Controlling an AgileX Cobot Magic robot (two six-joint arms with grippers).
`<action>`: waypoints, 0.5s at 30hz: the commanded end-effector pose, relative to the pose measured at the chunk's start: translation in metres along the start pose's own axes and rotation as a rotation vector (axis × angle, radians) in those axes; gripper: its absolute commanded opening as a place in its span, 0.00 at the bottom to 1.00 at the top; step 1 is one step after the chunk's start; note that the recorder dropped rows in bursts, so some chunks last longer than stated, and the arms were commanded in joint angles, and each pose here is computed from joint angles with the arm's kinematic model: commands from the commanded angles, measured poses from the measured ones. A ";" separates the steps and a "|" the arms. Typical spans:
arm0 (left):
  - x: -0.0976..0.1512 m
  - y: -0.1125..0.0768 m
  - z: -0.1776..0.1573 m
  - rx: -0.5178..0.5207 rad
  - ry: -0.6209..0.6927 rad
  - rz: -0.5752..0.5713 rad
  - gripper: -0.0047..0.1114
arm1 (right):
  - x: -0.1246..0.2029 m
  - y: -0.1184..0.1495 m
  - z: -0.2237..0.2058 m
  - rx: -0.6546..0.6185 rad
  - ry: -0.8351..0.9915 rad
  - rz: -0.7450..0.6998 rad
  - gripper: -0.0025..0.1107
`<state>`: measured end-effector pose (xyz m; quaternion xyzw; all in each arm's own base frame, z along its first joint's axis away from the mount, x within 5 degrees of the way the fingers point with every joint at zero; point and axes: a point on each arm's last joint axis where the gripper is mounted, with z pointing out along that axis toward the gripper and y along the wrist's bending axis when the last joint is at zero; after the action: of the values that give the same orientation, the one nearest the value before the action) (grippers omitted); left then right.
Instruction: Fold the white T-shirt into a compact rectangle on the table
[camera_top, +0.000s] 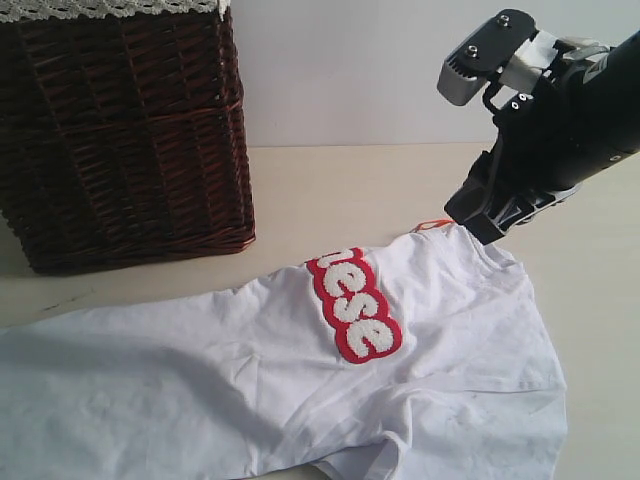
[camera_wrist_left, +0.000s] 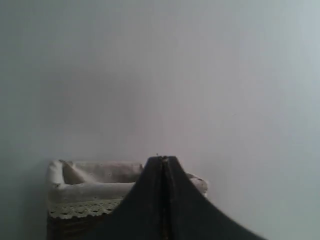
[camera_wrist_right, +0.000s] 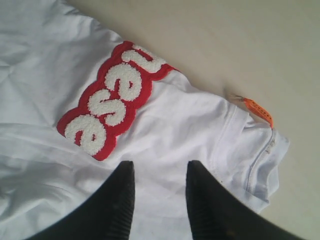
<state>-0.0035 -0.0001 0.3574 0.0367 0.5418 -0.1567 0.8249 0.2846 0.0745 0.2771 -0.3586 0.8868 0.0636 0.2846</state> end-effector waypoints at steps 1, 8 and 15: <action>0.021 0.005 0.004 -0.106 0.004 -0.061 0.04 | -0.001 0.000 -0.002 0.008 -0.015 -0.002 0.33; 0.075 0.019 0.005 -0.303 0.123 -0.095 0.04 | -0.001 0.001 -0.002 0.007 -0.016 0.000 0.33; 0.125 0.031 -0.001 -0.334 0.242 -0.023 0.04 | -0.001 0.001 -0.002 0.000 -0.023 0.010 0.33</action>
<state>0.0467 0.0018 0.2543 -0.0941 0.6521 -0.0799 0.7480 0.2846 0.0749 0.2772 -0.3564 0.8871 0.0668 0.2854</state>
